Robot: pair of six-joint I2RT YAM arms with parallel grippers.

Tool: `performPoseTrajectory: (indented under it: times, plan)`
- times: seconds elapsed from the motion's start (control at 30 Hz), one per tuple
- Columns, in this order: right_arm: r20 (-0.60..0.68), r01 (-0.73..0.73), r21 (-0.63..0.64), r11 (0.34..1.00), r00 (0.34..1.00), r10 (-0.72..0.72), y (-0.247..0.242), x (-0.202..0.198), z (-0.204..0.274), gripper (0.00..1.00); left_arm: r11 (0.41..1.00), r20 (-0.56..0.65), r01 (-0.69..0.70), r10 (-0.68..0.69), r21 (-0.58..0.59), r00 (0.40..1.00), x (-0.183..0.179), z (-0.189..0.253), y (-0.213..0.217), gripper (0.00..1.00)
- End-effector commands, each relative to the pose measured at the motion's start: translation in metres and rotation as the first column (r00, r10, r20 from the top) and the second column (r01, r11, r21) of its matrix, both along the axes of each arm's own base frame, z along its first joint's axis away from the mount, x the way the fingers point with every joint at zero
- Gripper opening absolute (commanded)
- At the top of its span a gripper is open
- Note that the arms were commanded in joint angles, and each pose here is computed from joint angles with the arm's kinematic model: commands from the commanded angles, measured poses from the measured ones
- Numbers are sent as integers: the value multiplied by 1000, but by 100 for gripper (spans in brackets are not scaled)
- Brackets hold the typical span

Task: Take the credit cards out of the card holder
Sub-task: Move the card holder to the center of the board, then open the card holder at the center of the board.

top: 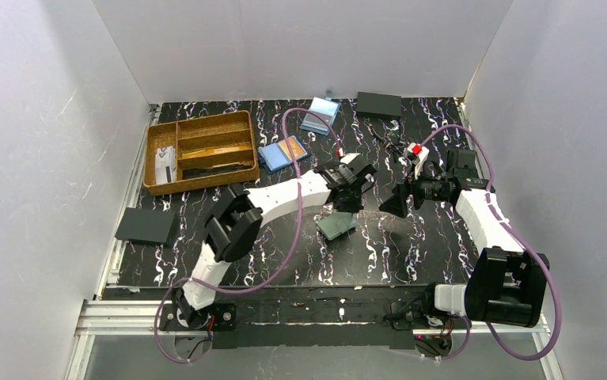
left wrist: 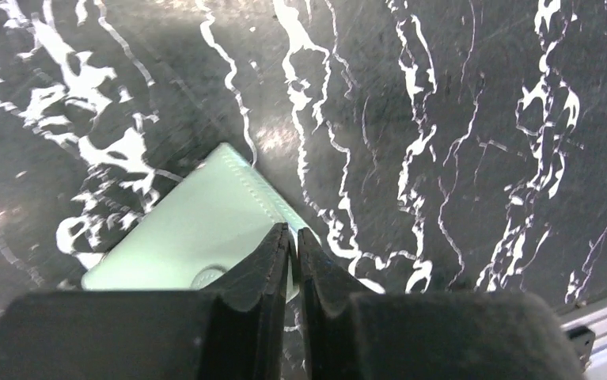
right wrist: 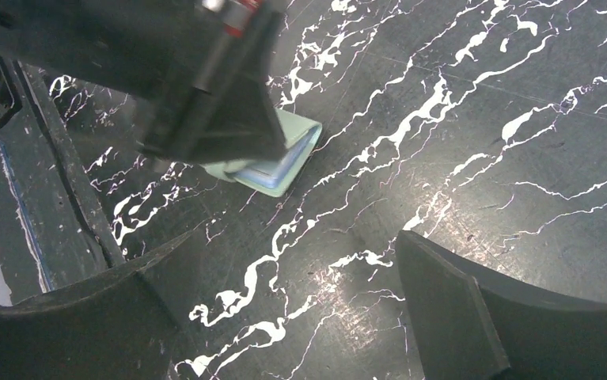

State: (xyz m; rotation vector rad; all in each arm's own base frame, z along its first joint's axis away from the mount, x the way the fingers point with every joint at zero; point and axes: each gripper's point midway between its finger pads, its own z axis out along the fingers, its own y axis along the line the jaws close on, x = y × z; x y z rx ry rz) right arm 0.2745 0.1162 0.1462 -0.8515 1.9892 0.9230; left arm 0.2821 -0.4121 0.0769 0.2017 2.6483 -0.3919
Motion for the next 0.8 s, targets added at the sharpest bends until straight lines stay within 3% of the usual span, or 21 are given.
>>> performPoseTrajectory:
  times: [0.0,0.07,0.2,0.3,0.53,0.6,0.77]
  plan:
    - [24,-15,10,1000,1000,15,1,-1,7,100,997,-6,-77,77,-32,997,13,13,-13,18]
    - [18,-15,7,1000,1000,15,0,-1,5,100,996,5,-37,38,-79,999,13,27,-22,26]
    - [15,-21,3,1000,1000,21,0,-2,2,100,984,149,83,-60,-158,987,14,70,-19,55]
    - [20,-53,13,999,998,52,3,-8,2,100,972,259,175,-131,-154,957,6,95,2,78]
    - [91,-146,52,988,986,141,12,-28,2,100,949,276,288,-245,-129,930,-29,82,77,89]
    - [127,-184,53,981,976,177,14,-36,-3,100,941,279,277,-217,-197,936,-39,76,99,98]
    - [236,-285,-15,958,931,280,20,-53,-15,100,866,251,185,-72,-465,965,-51,75,128,98]
